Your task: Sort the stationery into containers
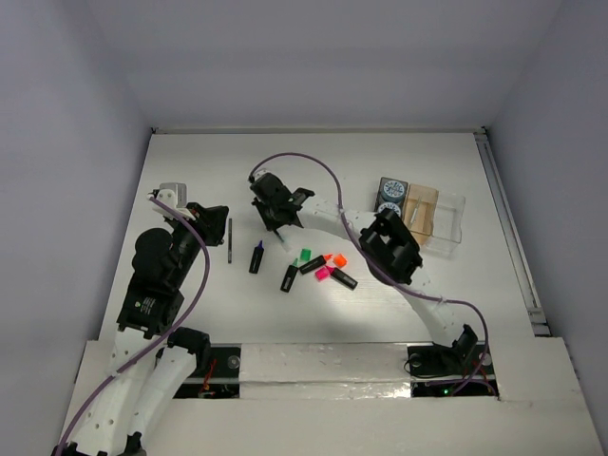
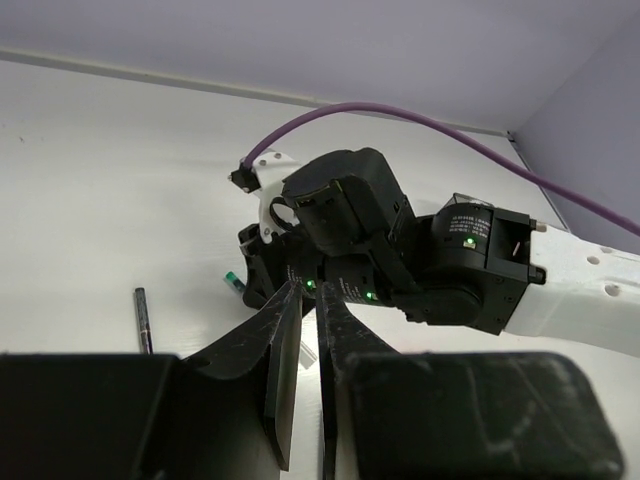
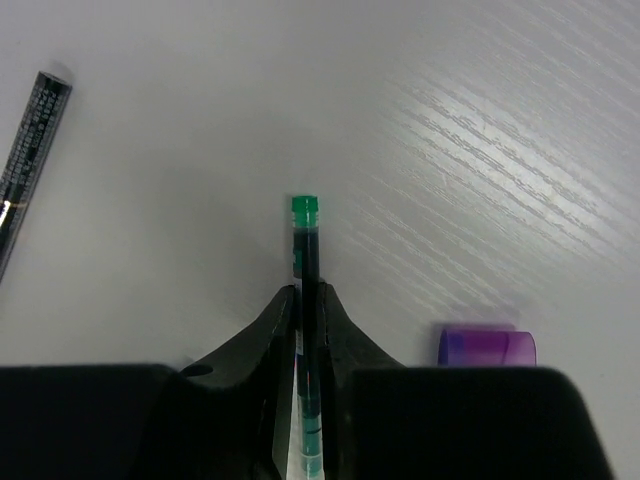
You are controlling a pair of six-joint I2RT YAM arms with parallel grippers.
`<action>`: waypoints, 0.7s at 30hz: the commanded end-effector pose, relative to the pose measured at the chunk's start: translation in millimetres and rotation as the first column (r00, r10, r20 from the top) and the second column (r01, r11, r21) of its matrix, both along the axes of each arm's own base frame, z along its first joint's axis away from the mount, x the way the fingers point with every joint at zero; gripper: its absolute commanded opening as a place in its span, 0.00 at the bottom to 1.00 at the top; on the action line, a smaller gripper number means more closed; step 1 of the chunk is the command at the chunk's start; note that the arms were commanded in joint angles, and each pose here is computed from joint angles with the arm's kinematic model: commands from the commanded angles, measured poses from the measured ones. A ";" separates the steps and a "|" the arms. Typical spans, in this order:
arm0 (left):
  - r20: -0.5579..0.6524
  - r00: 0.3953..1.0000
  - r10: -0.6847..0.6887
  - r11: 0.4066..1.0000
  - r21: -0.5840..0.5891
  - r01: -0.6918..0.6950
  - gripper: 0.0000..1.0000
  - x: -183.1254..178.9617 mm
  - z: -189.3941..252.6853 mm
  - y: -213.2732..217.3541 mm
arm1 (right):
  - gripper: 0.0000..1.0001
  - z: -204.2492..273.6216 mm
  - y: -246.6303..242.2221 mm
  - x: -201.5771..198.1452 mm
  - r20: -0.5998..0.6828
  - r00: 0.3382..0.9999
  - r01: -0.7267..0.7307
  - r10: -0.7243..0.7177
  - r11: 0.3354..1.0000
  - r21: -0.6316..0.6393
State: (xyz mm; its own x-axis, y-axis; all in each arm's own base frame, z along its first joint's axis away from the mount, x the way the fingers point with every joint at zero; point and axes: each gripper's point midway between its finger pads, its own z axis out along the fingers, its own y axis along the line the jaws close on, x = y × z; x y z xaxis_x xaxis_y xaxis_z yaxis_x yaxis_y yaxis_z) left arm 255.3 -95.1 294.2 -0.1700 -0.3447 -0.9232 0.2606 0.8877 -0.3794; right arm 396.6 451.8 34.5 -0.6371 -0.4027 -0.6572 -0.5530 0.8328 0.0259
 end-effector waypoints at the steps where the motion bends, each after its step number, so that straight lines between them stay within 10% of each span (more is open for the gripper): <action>1: 0.072 0.997 0.000 1.000 -0.023 0.002 0.09 -2.8 26.7 1.2 | 0.00 41.6 15.5 8.8 0.066 0.994 0.077 -0.088 0.986 0.151; 10: 0.071 0.997 -0.006 1.000 -0.024 0.008 0.10 -3.3 25.3 0.1 | 0.00 189.9 -40.0 29.1 0.237 0.919 0.188 -0.316 0.878 0.441; 21: 0.061 0.998 -0.023 0.999 -0.021 0.024 0.13 -1.2 21.6 -3.5 | 0.00 165.9 -319.4 33.5 0.189 0.676 0.611 -0.713 0.685 0.398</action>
State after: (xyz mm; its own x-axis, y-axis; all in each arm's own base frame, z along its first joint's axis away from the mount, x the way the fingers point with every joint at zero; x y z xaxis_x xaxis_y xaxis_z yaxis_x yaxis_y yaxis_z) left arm 253.6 -96.8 295.7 -0.1689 -0.3448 -0.9234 0.2733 0.8837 -0.3800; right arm 439.6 170.7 213.1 -0.4196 0.2403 -0.8753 0.0286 0.9673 0.2519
